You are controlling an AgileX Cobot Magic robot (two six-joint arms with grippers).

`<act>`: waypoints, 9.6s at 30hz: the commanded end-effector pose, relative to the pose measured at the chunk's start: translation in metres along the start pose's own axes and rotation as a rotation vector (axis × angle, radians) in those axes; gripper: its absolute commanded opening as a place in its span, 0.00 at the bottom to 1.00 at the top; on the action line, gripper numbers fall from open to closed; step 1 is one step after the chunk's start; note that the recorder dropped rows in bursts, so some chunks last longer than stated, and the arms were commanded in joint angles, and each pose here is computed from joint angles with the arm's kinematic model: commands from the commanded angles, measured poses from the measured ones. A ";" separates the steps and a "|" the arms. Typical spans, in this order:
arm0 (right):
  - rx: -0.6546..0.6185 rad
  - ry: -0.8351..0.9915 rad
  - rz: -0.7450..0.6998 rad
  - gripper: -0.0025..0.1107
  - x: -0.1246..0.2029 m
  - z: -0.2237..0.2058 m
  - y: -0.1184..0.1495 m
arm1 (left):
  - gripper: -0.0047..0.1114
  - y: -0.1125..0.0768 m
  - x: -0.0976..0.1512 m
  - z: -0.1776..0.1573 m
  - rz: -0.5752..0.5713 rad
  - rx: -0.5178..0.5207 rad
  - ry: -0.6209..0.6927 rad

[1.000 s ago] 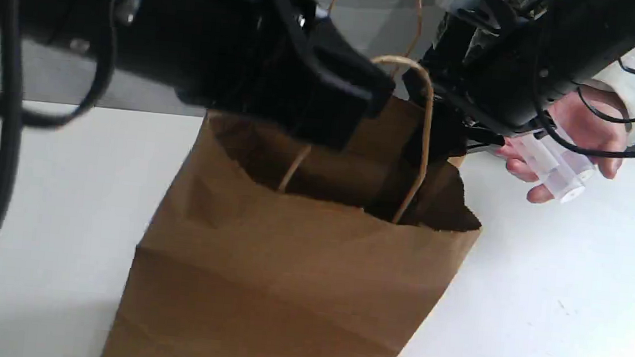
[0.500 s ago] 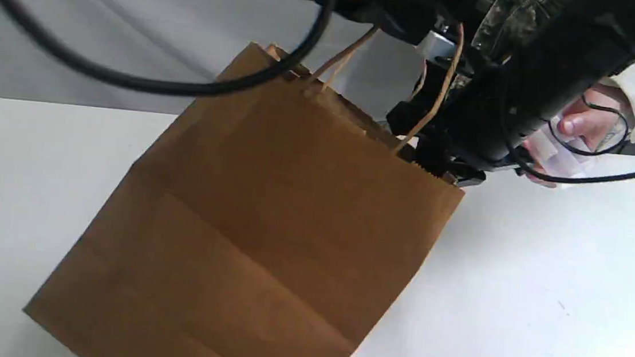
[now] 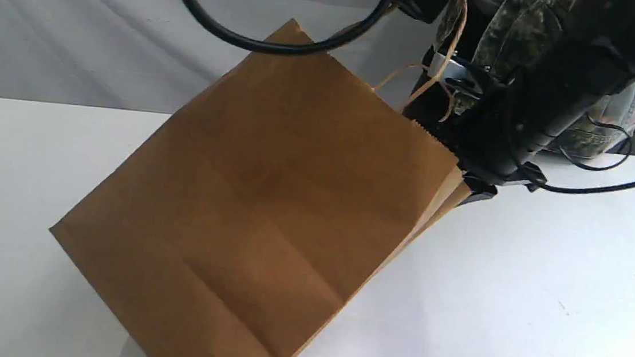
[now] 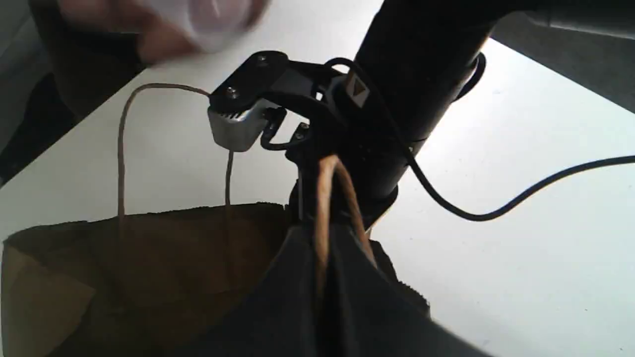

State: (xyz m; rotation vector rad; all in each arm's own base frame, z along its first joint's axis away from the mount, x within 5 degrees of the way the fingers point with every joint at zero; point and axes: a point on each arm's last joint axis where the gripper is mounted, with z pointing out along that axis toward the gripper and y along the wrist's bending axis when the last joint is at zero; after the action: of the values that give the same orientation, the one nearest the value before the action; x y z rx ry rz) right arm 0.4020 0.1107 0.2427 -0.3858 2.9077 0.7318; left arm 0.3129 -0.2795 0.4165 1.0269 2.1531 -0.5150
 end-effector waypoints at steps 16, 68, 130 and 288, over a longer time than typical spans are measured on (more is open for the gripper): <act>-0.037 -0.023 -0.021 0.02 -0.001 -0.005 0.003 | 0.04 -0.001 -0.001 -0.003 -0.014 0.004 -0.010; 0.133 -0.351 -0.260 0.02 -0.027 -0.088 0.054 | 0.04 -0.039 0.030 -0.016 0.073 0.004 -0.008; 0.251 -0.561 -0.372 0.58 0.008 -0.169 0.087 | 0.56 -0.054 0.021 -0.122 0.037 0.013 -0.262; 0.287 -1.219 -0.356 0.05 0.303 -0.074 0.031 | 0.04 -0.069 0.381 -0.115 0.078 -0.009 -0.768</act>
State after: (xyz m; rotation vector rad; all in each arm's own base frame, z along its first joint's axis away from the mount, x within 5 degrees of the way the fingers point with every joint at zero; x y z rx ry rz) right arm 0.1033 0.0381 0.2725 -0.2381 1.7509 0.3197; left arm 0.0394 -0.0546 0.2247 0.7360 1.4239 -0.7077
